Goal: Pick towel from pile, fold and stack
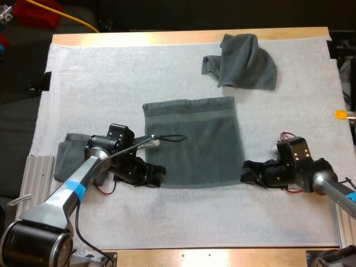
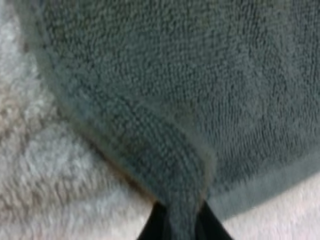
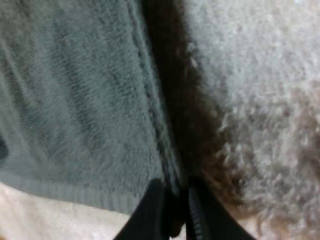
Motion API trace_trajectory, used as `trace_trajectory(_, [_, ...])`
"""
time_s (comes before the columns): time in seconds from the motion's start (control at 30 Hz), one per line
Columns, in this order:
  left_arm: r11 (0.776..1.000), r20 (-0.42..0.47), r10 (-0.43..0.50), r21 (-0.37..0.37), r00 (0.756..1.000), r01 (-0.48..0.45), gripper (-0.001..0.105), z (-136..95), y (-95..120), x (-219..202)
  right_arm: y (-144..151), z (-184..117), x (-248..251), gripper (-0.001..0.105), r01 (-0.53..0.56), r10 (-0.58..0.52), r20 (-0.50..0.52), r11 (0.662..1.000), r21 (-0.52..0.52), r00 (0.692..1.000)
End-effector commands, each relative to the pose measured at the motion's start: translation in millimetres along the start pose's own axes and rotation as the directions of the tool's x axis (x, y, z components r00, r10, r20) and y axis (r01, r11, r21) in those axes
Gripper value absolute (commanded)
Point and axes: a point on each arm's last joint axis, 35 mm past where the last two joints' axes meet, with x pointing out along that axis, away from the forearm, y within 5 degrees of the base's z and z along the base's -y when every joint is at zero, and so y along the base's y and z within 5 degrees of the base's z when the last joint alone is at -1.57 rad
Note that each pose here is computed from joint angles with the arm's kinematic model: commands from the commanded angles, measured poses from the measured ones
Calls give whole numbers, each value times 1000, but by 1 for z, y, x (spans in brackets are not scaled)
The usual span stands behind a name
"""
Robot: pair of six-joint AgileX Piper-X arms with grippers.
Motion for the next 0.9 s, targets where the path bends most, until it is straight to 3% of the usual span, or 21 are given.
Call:
trace_trajectory(0.0, [1000, -24, 4, 16, 1000, -3, 0, -3, 0, 0, 6, 0, -6, 0, -32, 32, 13, 999, -14, 999])
trace_trajectory(0.27, [993, -98, 50, 115, 994, -39, 0, -18, -6, -1, 22, -5, -31, 1, -46, 47, 56, 999, -21, 997])
trace_trajectory(0.6, [966, -49, 90, 247, 995, -75, 0, -45, -33, -16, 34, -22, -55, 1, -40, 41, 34, 998, -39, 999])
trace_trajectory(0.87, [941, -9, 113, 323, 994, -104, 0, -65, -48, -26, 53, -39, -63, 1, -21, 23, 13, 992, -127, 1000])
